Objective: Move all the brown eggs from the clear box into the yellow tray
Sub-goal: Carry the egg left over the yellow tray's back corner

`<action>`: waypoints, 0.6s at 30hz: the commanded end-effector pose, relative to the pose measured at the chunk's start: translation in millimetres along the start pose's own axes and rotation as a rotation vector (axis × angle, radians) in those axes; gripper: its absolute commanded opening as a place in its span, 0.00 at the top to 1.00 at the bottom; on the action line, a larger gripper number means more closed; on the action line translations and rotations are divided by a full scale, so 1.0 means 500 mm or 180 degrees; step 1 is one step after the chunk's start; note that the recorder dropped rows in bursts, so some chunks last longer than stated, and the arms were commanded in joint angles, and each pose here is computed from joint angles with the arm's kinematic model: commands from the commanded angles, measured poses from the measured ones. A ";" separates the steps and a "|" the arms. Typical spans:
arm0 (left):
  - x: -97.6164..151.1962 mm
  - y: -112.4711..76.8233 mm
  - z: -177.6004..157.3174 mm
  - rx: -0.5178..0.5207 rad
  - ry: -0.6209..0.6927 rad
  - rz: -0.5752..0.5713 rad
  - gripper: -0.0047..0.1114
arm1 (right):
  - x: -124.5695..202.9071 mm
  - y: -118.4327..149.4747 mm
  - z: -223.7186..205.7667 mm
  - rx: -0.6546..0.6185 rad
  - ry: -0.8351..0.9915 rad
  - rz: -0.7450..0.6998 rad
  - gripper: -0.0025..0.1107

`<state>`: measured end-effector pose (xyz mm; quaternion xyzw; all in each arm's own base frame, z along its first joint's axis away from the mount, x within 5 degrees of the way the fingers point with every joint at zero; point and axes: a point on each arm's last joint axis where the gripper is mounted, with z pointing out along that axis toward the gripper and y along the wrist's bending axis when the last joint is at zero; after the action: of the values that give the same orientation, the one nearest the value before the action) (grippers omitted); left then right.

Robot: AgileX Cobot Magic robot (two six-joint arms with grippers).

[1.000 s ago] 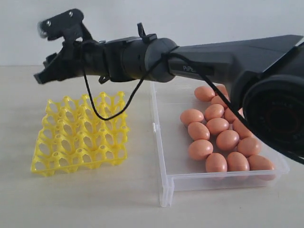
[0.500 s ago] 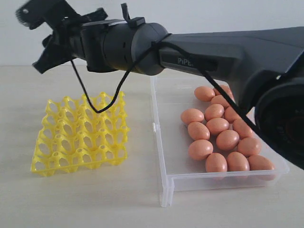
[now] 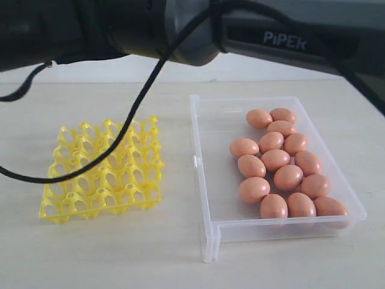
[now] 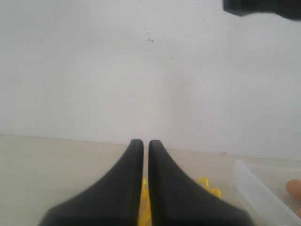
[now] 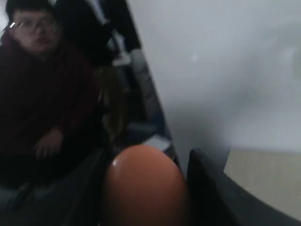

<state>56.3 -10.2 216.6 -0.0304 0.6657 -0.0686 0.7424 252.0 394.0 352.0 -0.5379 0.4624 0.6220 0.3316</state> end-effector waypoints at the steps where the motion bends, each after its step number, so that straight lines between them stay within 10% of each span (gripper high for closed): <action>1: 0.002 0.000 0.000 0.0002 0.0004 -0.0031 0.93 | 0.084 -0.021 -0.047 0.0599 0.1861 0.0196 0.98; 6: 0.002 -0.003 0.000 0.0051 0.0006 -0.0031 0.93 | 0.087 -0.150 -0.098 0.2853 0.1891 -0.0407 0.98; 11: 0.002 0.008 0.000 -0.0129 0.0000 0.0052 0.93 | 0.089 -0.177 -0.141 0.2978 0.1731 -0.0191 0.98; 18: 0.003 0.086 -0.022 -0.1570 -0.0072 -0.0319 0.93 | 0.081 -0.192 -0.146 0.3074 0.1633 -0.0539 0.98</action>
<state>53.8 17.9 211.1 -0.1510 0.6647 0.0306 0.7310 352.9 356.4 288.2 -0.4972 0.7299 0.1670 0.4383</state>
